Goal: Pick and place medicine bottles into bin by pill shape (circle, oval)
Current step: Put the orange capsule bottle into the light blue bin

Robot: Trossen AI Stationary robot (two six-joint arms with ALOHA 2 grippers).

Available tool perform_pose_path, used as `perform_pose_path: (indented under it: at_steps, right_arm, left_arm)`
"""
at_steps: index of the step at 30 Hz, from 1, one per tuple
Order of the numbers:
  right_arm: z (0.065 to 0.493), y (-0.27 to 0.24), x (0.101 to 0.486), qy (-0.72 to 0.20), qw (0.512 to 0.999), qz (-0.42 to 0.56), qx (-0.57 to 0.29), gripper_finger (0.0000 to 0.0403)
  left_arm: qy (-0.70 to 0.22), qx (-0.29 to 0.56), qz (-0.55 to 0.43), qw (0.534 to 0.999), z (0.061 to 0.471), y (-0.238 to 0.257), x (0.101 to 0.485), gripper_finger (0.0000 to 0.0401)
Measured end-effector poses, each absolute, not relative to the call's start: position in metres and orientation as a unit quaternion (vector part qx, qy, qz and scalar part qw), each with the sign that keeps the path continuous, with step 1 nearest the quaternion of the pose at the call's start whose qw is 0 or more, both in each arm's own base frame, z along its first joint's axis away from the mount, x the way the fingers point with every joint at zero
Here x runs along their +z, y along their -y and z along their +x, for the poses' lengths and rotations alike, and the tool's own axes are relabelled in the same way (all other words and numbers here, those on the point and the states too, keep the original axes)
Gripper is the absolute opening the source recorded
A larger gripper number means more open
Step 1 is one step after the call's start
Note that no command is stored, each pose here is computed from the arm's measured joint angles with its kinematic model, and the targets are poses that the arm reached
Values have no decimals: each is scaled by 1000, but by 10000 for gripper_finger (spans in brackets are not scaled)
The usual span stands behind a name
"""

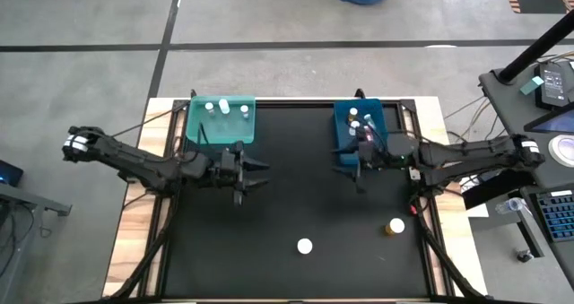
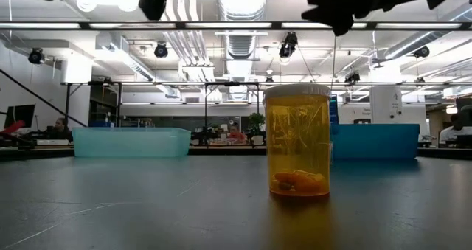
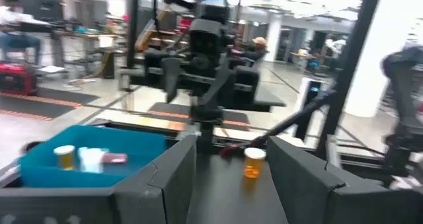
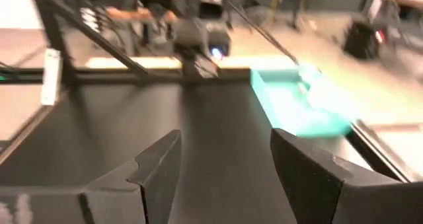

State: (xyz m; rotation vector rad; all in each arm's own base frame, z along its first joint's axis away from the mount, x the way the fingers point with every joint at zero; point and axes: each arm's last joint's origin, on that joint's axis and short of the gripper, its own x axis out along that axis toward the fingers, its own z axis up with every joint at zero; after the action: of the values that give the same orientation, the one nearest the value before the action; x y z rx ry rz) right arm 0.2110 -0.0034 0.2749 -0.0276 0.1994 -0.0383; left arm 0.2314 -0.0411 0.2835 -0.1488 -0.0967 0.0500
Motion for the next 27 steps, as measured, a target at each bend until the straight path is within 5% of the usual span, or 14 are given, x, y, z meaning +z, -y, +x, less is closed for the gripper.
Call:
perform_pose_path:
  at_steps: [6, 14, 27]
  right_arm:
    - [206, -17, 261, -17, 998, -61, 30, 223]
    - [197, -37, 257, 5, 992, -98, 80, 223]
    - [190, -53, 259, 15, 991, -96, 96, 223]
  left_arm:
    - [18, -6, -69, 997, 254, 68, 295, 171]
    - [-141, 27, -60, 988, 285, 97, 307, 171]
    - [-313, 2, -20, 950, 328, 160, 278, 171]
